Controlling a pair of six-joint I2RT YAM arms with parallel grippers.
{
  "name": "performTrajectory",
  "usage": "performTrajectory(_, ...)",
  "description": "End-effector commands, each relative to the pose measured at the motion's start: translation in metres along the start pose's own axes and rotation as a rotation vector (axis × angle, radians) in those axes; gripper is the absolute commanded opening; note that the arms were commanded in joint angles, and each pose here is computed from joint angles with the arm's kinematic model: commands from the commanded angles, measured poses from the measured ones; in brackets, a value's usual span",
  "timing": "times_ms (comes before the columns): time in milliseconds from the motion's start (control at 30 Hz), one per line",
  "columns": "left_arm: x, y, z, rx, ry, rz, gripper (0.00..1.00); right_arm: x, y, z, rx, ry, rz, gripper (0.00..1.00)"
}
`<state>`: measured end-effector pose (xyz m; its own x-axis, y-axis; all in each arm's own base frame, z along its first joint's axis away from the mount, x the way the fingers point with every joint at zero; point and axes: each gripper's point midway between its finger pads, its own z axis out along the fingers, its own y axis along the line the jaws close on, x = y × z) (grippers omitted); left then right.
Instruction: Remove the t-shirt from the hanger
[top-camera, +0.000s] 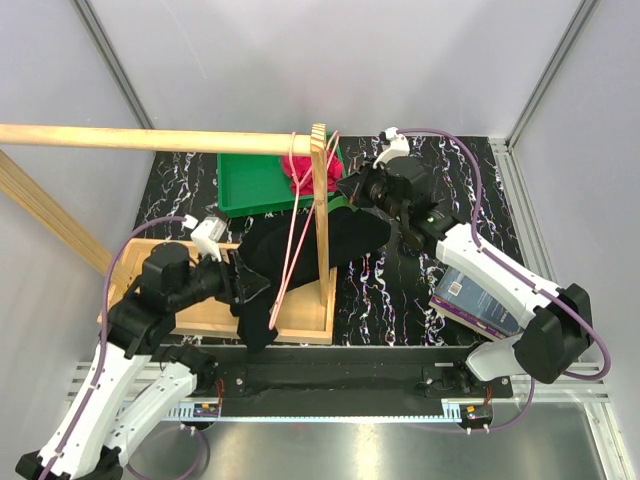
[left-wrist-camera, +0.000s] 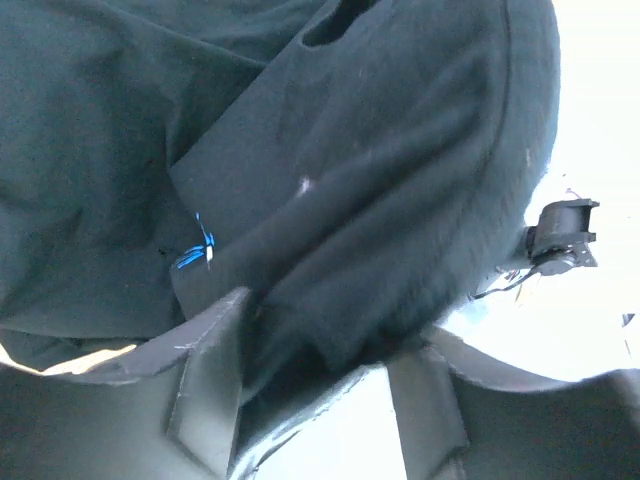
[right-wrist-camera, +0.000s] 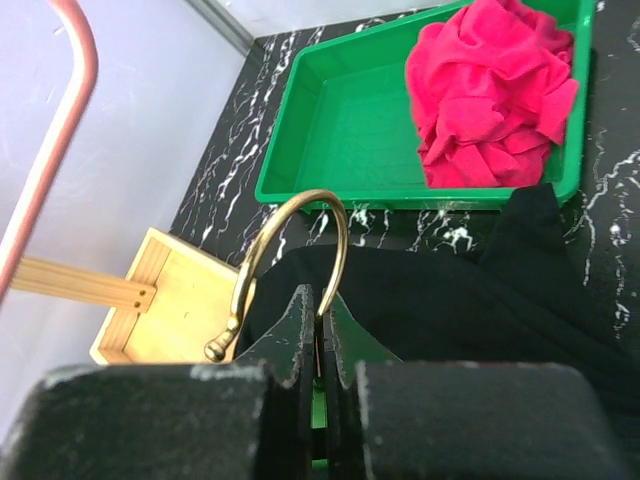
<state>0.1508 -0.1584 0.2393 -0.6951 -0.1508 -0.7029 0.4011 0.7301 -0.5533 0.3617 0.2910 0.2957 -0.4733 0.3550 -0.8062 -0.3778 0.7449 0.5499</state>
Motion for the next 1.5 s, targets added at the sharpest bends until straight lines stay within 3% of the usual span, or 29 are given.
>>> performTrajectory(0,-0.007,0.005,-0.008,-0.042,-0.053,0.017,0.38,-0.043,0.013,-0.008,0.013,-0.110,0.034,0.00)
performTrajectory(167,-0.021,0.013,-0.023,-0.132,-0.122,0.013,0.01,-0.045,0.007,-0.007,0.050,-0.121,0.037,0.00)
performTrajectory(533,-0.086,0.021,-0.123,-0.313,-0.623,-0.032,0.00,-0.044,-0.014,-0.008,0.153,-0.141,0.048,0.00)
performTrajectory(833,-0.070,0.048,-0.161,-0.395,-0.795,-0.118,0.00,-0.040,-0.059,-0.011,0.317,-0.151,0.158,0.00)
performTrajectory(1000,-0.063,0.053,-0.185,-0.387,-0.896,-0.141,0.00,-0.040,-0.068,-0.009,0.344,-0.146,0.127,0.00)
performTrajectory(1133,-0.061,0.046,-0.181,-0.351,-0.869,-0.104,0.00,-0.040,-0.057,-0.008,0.277,-0.130,0.072,0.00)
performTrajectory(1300,-0.054,0.018,-0.127,-0.206,-0.622,-0.024,0.00,-0.042,0.004,0.001,-0.076,-0.100,-0.058,0.00)
performTrajectory(1367,-0.044,0.002,-0.103,-0.118,-0.499,0.012,0.06,-0.037,0.030,-0.001,-0.224,-0.071,-0.093,0.00)
performTrajectory(1400,-0.045,-0.005,-0.092,-0.083,-0.449,0.023,0.15,-0.032,0.041,-0.004,-0.296,-0.046,-0.118,0.00)
performTrajectory(1433,-0.044,-0.011,-0.086,-0.051,-0.419,0.037,0.27,-0.030,0.046,-0.005,-0.330,-0.042,-0.133,0.00)
performTrajectory(1467,-0.040,-0.022,-0.081,0.006,-0.378,0.054,0.56,-0.030,0.052,-0.005,-0.368,-0.041,-0.149,0.00)
